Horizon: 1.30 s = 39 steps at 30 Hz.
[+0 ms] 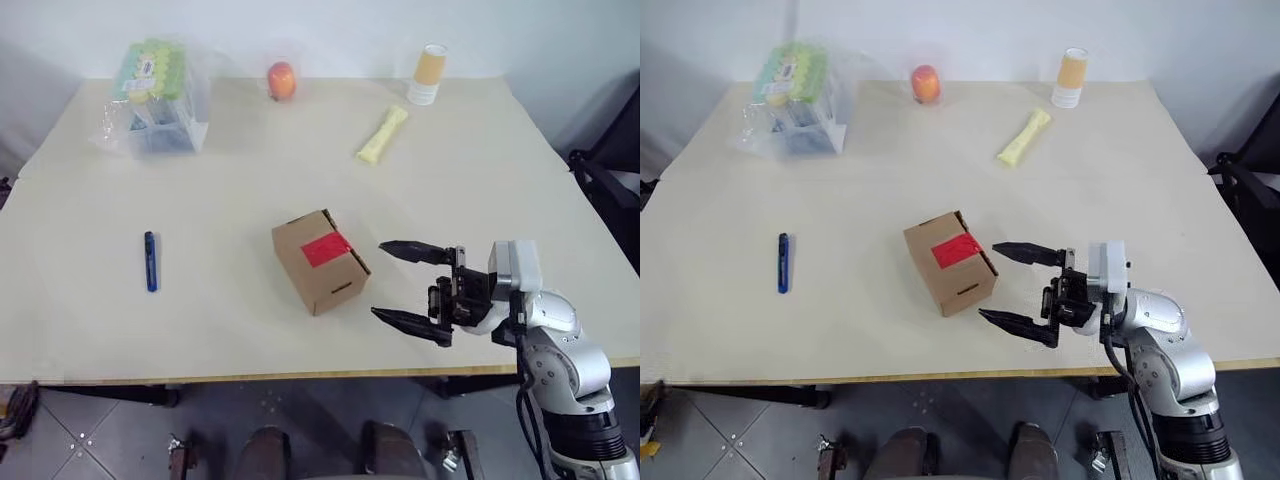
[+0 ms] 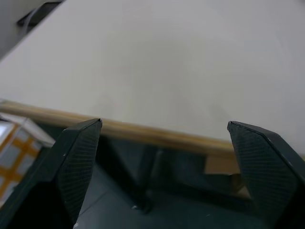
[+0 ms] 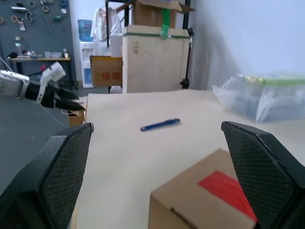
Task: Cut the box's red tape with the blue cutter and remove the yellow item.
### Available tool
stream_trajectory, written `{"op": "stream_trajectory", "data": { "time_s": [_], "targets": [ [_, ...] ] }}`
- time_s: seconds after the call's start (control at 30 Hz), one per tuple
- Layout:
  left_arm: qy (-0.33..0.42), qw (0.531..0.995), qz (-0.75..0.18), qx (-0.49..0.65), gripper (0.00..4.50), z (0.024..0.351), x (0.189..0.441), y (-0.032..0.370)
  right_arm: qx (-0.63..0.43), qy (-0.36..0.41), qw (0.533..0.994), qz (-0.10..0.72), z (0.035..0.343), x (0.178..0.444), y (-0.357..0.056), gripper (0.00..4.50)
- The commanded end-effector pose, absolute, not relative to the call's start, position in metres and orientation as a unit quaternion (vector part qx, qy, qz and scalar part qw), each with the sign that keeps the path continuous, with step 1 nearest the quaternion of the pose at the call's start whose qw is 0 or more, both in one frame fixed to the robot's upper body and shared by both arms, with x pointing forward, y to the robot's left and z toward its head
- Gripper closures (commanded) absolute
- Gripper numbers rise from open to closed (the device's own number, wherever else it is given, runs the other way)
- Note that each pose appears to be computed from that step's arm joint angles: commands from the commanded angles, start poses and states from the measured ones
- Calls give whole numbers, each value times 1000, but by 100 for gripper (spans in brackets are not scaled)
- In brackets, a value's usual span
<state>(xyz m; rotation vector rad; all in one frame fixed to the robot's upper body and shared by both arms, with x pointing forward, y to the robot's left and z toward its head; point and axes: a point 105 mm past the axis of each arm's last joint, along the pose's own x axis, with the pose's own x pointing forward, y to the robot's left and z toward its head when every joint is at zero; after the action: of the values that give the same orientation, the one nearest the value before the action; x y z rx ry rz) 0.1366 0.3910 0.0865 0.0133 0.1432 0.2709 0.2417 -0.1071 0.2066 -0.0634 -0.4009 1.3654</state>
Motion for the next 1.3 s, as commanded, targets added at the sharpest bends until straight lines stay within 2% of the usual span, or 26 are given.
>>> {"op": "stream_trajectory", "data": {
  "time_s": [0.03, 0.17, 0.27, 0.37, 0.57, 0.77, 0.87, 1.1, 1.23, 1.27, 1.3],
  "targets": [
    [24, 993, 112, 1, 2, 110, 176, 360, -43, -198, 762, 615, 215, 241, -113, 2],
    [15, 995, 98, -15, 2, 121, 228, 327, -45, -194, 764, 614, 214, 242, -115, 2],
    [68, 986, 149, 7, 2, 114, 251, 329, -43, -190, 764, 615, 212, 241, -113, 2],
    [61, 989, 134, -15, 2, 118, 275, 317, -36, -185, 761, 620, 212, 237, -108, 2],
    [67, 992, 100, -24, 2, 115, 305, 296, -30, -176, 759, 626, 207, 227, -102, 2],
    [99, 984, 144, -46, 2, 98, 312, 299, -30, -187, 769, 611, 211, 233, -104, 2],
    [139, 980, 130, -52, 64, 79, 312, 287, -28, -205, 779, 591, 216, 238, -106, 0],
    [169, 974, 136, -68, 266, 59, 306, 288, -27, -208, 781, 588, 216, 239, -102, 0],
    [149, 980, 108, -75, 383, 65, 309, 280, -31, -198, 786, 585, 211, 239, -103, 0],
    [136, 984, 97, -62, 404, 70, 312, 277, -30, -183, 784, 592, 207, 237, -103, 0],
    [128, 986, 89, -51, 405, 73, 313, 276, -29, -172, 783, 597, 204, 236, -102, 0]
  ]
}}
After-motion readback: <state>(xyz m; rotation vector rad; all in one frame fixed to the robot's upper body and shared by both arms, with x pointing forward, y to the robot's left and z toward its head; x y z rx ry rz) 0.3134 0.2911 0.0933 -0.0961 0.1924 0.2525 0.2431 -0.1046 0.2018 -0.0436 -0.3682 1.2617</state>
